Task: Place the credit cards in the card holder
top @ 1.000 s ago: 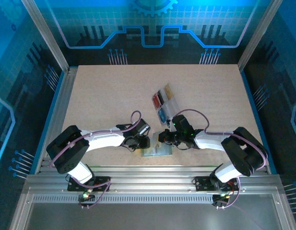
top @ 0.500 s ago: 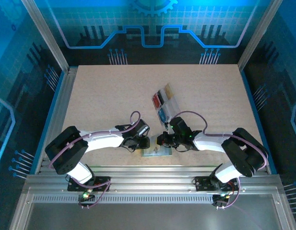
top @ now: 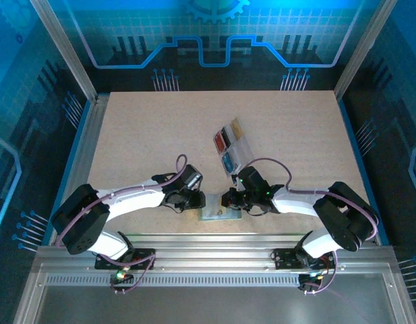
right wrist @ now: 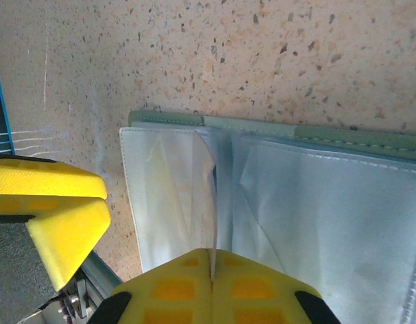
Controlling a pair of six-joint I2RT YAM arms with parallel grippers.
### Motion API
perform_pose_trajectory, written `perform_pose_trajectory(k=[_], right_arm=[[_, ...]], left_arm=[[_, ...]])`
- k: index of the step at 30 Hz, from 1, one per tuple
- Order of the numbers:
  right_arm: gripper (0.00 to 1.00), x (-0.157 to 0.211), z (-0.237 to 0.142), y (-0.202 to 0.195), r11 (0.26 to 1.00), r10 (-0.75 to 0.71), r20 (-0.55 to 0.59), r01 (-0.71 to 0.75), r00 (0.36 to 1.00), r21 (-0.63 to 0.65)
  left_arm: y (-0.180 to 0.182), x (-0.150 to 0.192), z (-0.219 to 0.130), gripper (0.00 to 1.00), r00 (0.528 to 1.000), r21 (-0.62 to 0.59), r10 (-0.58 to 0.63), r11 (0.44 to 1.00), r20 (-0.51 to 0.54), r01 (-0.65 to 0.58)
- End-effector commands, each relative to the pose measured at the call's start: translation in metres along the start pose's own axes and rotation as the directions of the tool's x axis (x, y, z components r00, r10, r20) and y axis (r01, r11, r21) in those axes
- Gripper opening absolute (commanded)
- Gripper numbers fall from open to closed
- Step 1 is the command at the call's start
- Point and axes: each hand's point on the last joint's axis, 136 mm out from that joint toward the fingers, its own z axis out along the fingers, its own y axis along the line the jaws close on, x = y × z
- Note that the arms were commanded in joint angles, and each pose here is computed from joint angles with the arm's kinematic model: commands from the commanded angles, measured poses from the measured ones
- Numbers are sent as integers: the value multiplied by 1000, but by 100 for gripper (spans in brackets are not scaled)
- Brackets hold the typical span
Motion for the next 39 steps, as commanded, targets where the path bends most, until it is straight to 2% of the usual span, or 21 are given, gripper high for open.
perform_pose_trajectory(k=[1, 5, 9, 20, 31, 39], right_arm=[[0, 25, 4, -40, 985, 32, -89, -16, 996, 173], [0, 28, 3, -46, 972, 21, -108, 5, 994, 234], [0, 32, 0, -55, 958, 19, -123, 17, 992, 287], [0, 42, 0, -63, 943, 51, -114, -10, 992, 333], [0, 55, 2, -69, 925, 88, -86, -49, 992, 378], [0, 54, 9, -69, 921, 53, -125, 0, 991, 389]], left_arm=[[-7, 1, -5, 28, 999, 23, 22, 1000, -31, -21], [-9, -2, 4, 19, 999, 22, 18, 1000, -47, -17], [-8, -4, 13, 17, 998, 12, 20, 1000, -59, -19], [14, 8, 30, 16, 996, -47, -4, 999, -85, 0], [27, 19, 36, 15, 995, -56, -26, 998, -96, 20], [29, 21, 38, 15, 995, -55, -32, 998, -98, 26]])
